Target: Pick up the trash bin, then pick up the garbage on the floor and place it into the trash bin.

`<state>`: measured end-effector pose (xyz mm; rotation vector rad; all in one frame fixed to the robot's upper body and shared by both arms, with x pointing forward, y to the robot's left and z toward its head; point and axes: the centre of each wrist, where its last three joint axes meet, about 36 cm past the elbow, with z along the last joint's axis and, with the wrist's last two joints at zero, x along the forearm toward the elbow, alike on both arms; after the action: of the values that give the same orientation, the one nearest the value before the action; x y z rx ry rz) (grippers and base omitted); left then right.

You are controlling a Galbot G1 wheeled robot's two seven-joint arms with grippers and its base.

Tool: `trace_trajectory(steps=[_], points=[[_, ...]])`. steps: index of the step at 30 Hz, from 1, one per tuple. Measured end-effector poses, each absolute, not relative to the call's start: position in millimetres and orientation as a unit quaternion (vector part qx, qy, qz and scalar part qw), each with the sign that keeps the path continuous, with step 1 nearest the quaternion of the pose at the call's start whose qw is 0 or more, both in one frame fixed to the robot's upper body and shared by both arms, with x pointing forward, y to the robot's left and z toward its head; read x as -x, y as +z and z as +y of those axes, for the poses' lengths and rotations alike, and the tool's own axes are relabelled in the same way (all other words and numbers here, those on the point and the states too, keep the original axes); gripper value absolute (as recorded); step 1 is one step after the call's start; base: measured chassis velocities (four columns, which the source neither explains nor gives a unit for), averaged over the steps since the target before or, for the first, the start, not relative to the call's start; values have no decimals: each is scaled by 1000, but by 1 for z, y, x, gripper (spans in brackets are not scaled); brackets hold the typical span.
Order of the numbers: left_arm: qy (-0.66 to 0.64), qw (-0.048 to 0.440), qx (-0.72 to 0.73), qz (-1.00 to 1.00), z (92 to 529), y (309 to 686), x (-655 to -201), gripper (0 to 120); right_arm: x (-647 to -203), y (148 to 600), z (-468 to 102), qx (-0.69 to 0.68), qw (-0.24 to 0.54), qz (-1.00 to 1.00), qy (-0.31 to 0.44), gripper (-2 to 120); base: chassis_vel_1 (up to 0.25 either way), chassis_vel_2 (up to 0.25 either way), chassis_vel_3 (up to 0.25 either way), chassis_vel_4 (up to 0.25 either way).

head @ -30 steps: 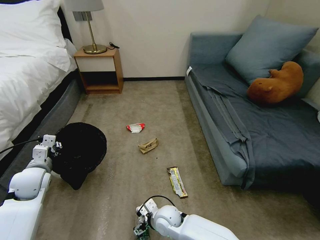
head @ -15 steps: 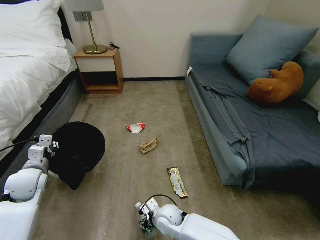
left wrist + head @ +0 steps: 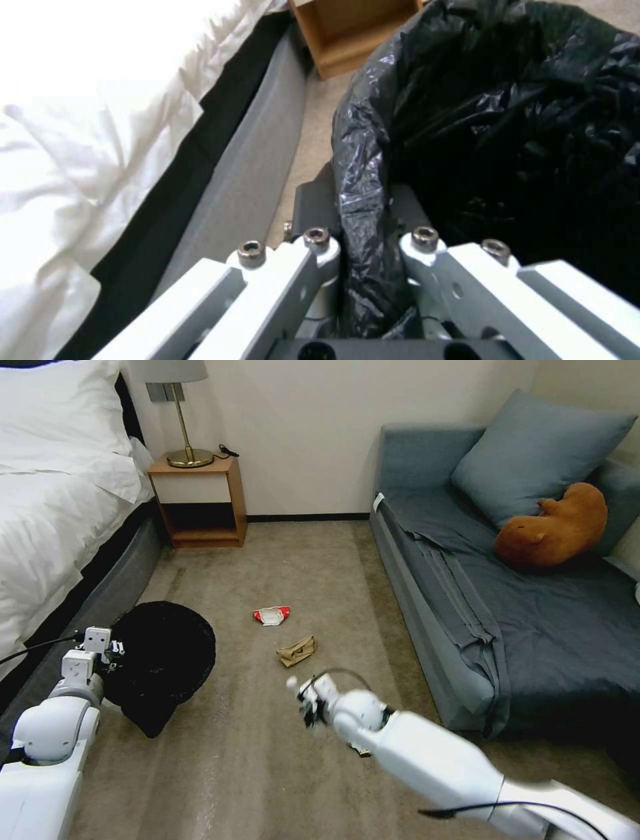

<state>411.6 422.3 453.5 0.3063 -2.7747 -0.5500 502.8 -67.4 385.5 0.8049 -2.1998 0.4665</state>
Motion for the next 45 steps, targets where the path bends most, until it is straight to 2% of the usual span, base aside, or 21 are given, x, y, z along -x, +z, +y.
trace_trajectory(steps=[4,5,7,8,9,17,23,30,36,45], points=[[-187,149,-98,-966,415,450,-412,5,-522,443,-60,-336,319,-870,171,18,0,0,0,0],[-187,149,-98,-966,415,450,-412,5,-522,443,-60,-336,319,-870,171,18,0,0,0,0],[-184,148,-88,-968,408,450,-414,5,-525,481,-45,-374,280,-868,170,18,0,0,0,0],[-184,148,-88,-968,408,450,-414,5,-525,481,-45,-374,280,-868,170,18,0,0,0,0],[-184,147,-83,-968,404,451,-416,5,-521,501,-28,-404,253,-863,166,18,0,0,0,0],[-175,152,-72,-970,394,447,-420,5,-519,535,33,-473,198,-849,132,18,0,0,0,0],[-172,152,-67,-971,390,445,-422,5,-534,527,61,-470,194,-853,114,18,0,0,0,0],[-178,138,-56,-973,383,454,-424,5,-546,479,88,-443,182,-873,94,18,0,0,0,0],[-175,137,-53,-974,382,454,-424,5,-528,452,101,-436,186,-876,93,18,0,0,0,0],[-166,137,-47,-976,377,456,-426,5,-515,443,110,-437,192,-874,91,18,0,0,0,0]])
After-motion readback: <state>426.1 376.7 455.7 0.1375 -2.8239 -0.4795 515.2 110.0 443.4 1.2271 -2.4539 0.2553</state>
